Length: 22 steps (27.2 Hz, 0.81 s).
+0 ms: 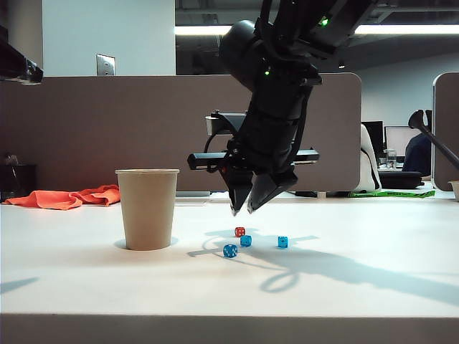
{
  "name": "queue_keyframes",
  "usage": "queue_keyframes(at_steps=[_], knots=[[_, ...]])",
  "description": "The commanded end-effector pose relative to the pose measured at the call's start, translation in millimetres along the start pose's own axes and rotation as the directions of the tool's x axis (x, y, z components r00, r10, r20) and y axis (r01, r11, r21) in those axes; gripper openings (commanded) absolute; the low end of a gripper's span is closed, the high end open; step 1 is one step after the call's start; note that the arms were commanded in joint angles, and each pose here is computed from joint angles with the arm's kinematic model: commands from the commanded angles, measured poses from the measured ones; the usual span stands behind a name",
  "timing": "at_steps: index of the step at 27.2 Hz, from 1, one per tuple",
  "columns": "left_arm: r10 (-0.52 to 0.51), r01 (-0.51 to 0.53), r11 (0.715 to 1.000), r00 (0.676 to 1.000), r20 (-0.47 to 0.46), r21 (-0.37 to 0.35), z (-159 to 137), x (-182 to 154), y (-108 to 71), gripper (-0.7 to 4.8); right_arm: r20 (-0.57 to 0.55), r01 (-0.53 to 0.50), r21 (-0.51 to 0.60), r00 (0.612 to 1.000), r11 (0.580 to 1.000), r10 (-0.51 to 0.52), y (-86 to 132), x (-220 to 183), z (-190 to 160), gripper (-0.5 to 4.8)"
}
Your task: Pick up the dice with a different color and drop it into the paper cup.
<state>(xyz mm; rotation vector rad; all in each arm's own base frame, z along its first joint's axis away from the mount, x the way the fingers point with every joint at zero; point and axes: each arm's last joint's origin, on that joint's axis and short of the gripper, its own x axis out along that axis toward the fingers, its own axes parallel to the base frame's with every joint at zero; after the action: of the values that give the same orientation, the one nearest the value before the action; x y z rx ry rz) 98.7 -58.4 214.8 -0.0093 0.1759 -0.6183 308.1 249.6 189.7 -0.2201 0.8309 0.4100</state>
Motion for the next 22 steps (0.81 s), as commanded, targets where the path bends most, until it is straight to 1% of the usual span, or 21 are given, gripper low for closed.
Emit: queue_keyframes(at_steps=[1,3,5,6,22], knots=[[0.004,-0.004,1.0,1.0,0.027,-0.001,4.2,-0.5,0.1,-0.06,0.024,-0.006,0.006,1.0,1.0,0.006,1.3,-1.7,3.1,1.22],[0.004,-0.004,1.0,1.0,0.027,-0.009,4.2,-0.5,0.1,-0.06,0.029,-0.007,0.007,1.0,1.0,0.007,1.4,-1.7,3.5,1.25],[0.004,-0.003,1.0,1.0,0.028,-0.023,4.2,-0.5,0.1,-0.06,0.033,-0.008,0.007,0.999,1.0,0.008,1.4,-1.7,3.9,1.76],[0.004,-0.003,1.0,1.0,0.028,-0.023,4.3,-0.5,0.1,-0.06,0.035,-0.008,0.008,0.999,1.0,0.008,1.5,-1.7,4.1,1.92],[0.004,-0.003,1.0,1.0,0.028,-0.023,4.3,-0.5,0.1,-0.06,0.055,-0.016,0.011,0.998,1.0,0.015,2.1,-0.4,5.7,1.89]])
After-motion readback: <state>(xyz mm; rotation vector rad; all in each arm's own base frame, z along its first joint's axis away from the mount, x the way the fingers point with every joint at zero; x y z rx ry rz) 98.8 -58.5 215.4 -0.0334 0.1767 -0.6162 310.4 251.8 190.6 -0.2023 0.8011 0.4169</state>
